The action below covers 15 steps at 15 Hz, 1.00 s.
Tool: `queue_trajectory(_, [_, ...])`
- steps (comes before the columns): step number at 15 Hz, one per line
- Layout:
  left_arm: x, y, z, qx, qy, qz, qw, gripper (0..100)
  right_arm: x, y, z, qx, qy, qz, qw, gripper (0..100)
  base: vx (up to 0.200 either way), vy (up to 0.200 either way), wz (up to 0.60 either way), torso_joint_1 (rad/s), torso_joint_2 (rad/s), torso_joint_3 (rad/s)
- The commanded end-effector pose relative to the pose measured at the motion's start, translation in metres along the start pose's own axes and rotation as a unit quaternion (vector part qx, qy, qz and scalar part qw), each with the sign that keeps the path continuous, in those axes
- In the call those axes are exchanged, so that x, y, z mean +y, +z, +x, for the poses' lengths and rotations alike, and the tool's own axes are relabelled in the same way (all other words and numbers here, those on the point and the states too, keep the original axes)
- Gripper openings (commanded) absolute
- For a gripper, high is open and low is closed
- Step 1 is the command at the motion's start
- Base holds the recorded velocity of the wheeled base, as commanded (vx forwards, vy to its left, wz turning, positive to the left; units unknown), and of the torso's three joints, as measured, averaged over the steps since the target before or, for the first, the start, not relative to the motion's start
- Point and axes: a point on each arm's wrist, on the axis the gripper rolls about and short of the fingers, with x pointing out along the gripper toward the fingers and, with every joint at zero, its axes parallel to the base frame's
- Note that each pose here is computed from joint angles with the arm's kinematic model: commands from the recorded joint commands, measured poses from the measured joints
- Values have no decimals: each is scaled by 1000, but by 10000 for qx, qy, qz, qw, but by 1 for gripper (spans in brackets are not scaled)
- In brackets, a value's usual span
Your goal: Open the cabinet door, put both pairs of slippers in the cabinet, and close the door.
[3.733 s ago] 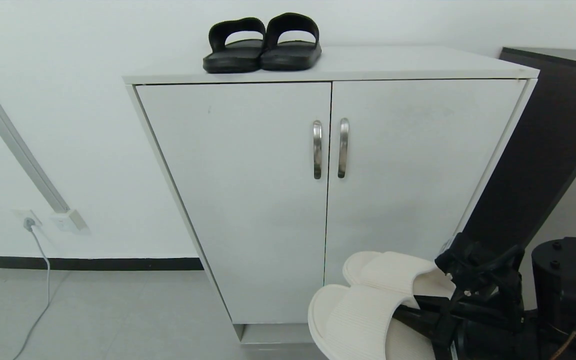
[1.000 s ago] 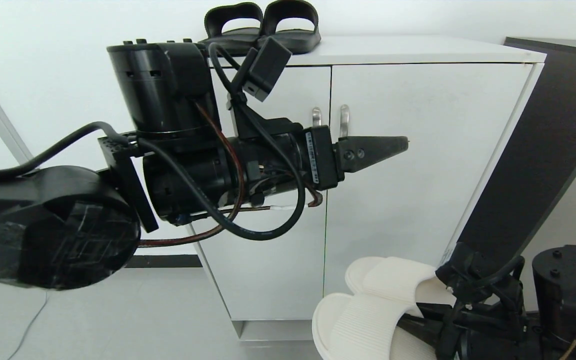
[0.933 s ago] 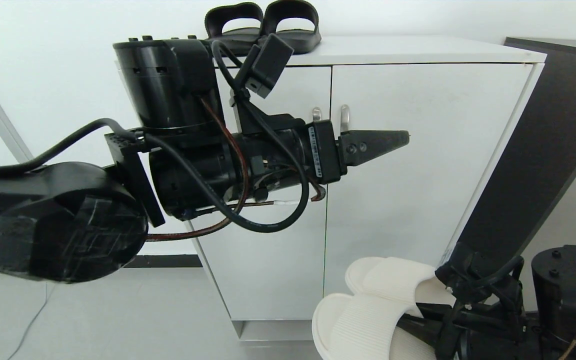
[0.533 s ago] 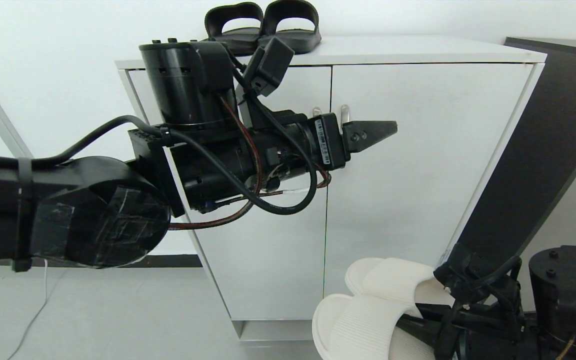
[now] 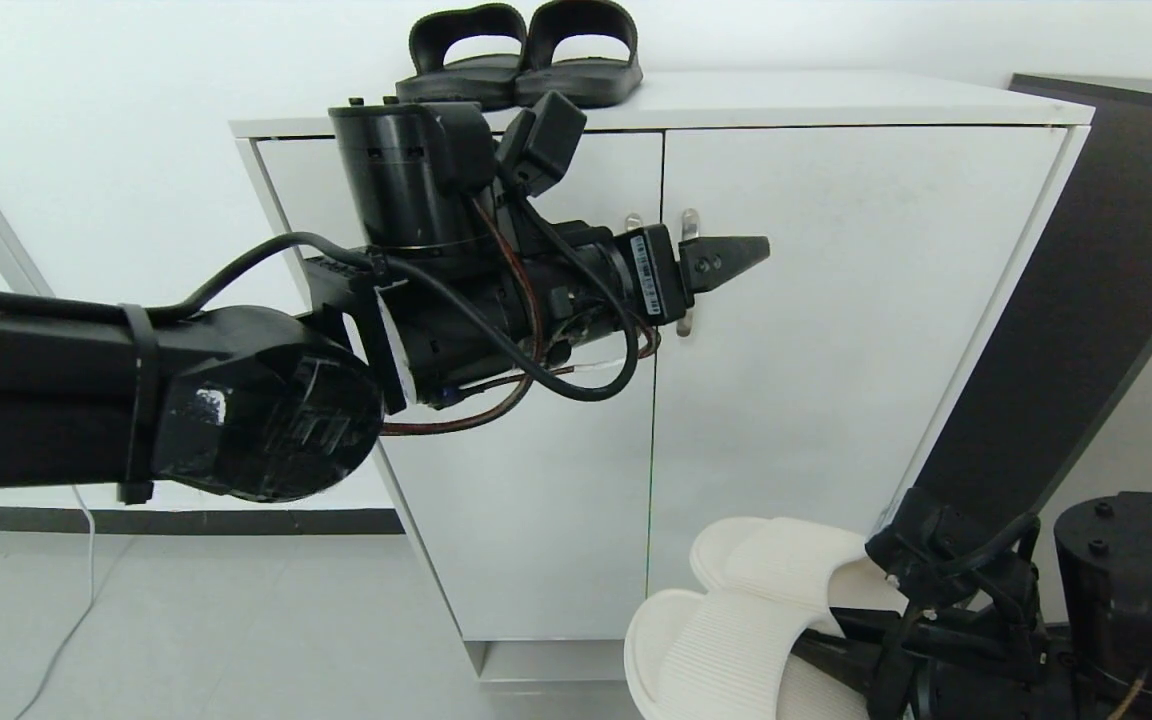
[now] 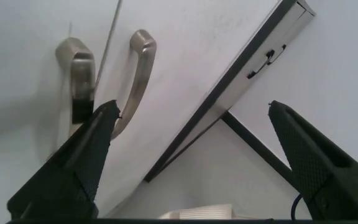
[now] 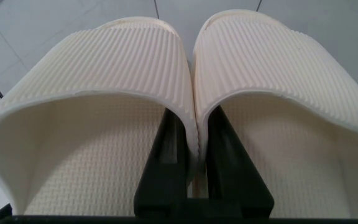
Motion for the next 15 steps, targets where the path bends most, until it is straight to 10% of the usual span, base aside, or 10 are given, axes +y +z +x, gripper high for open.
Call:
queue_trajectory(1, [5, -3, 8, 16, 42, -8, 10000, 100, 0, -1, 2, 34, 6, 3, 10000, 0, 0, 0, 0, 0, 0, 0])
queue_trajectory(8, [10, -4, 26, 139, 54, -35, 9999, 100, 0, -2, 1, 57, 6, -20, 10000, 0, 0, 0, 0, 0, 0, 0])
queue_trajectory(9, [10, -3, 26, 132, 51, -34, 9999, 0, 0, -2, 1, 57, 6, -20, 10000, 0, 0, 0, 0, 0, 0, 0])
queue_trajectory(15, [4, -2, 10, 172, 50, -74, 9998, 0, 1, -5, -1, 95, 14, -30, 9999, 0, 0, 0, 0, 0, 0, 0])
